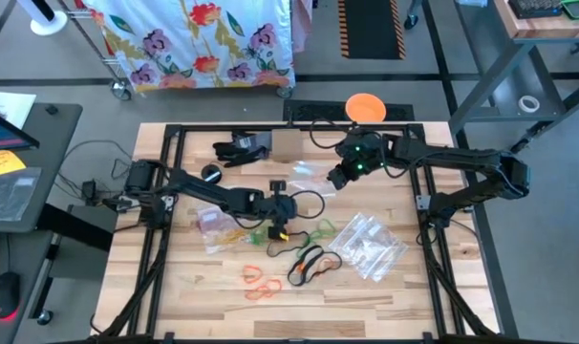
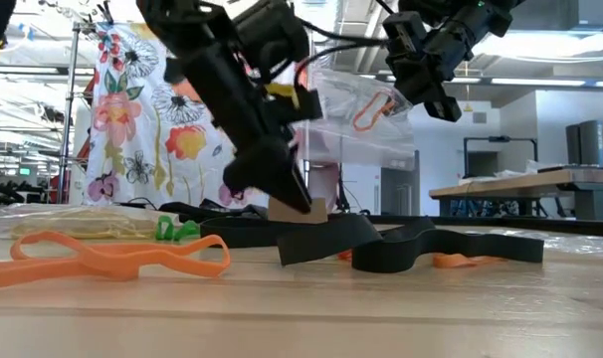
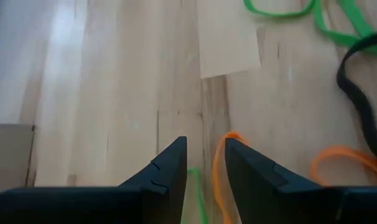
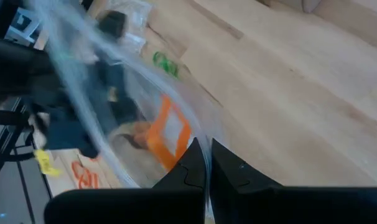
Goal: Sort rubber bands
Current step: Put the orange rubber band into the transparent zip bag
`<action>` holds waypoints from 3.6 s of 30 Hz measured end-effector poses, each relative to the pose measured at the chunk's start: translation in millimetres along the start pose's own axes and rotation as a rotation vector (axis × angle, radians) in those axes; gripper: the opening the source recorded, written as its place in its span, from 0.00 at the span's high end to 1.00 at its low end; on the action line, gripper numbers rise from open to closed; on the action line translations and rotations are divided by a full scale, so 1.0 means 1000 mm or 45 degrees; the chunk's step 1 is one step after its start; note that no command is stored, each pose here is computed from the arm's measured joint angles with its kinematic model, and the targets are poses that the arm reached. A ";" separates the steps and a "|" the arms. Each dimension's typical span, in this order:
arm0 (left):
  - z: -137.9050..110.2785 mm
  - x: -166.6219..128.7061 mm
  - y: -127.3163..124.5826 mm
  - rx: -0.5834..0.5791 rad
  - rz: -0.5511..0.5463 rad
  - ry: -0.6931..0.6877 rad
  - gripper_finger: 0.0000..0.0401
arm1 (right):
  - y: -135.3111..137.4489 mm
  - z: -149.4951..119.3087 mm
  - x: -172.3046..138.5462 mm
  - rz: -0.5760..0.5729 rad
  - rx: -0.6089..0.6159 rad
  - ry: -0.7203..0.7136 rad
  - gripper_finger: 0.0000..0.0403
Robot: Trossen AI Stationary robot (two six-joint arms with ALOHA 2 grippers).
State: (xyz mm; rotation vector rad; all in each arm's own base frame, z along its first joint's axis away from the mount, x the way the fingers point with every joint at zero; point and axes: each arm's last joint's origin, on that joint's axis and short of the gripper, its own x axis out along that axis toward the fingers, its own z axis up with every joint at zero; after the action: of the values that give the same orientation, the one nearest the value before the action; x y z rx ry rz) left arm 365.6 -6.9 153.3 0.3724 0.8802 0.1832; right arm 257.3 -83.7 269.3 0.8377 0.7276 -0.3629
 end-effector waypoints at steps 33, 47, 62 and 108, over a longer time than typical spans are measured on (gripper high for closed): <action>-0.013 0.020 0.010 -0.126 -0.138 0.061 0.96 | 0.000 0.001 0.000 0.023 0.015 -0.001 1.00; 0.028 -0.037 0.001 -0.050 -0.168 -0.174 1.00 | 0.001 0.001 0.000 0.047 0.006 0.021 1.00; 0.069 -0.143 -0.034 -0.093 0.158 -0.680 1.00 | -0.001 -0.010 0.047 -0.045 0.176 0.205 1.00; 0.042 -0.109 0.005 -0.234 0.239 -0.303 1.00 | 0.033 0.031 0.107 0.081 -0.294 0.318 1.00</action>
State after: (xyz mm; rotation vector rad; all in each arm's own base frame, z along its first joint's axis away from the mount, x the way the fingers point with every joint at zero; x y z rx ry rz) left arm 329.7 -45.5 257.8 0.2978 0.5875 0.3827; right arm 364.4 -88.7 225.6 0.6912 0.9530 -0.1137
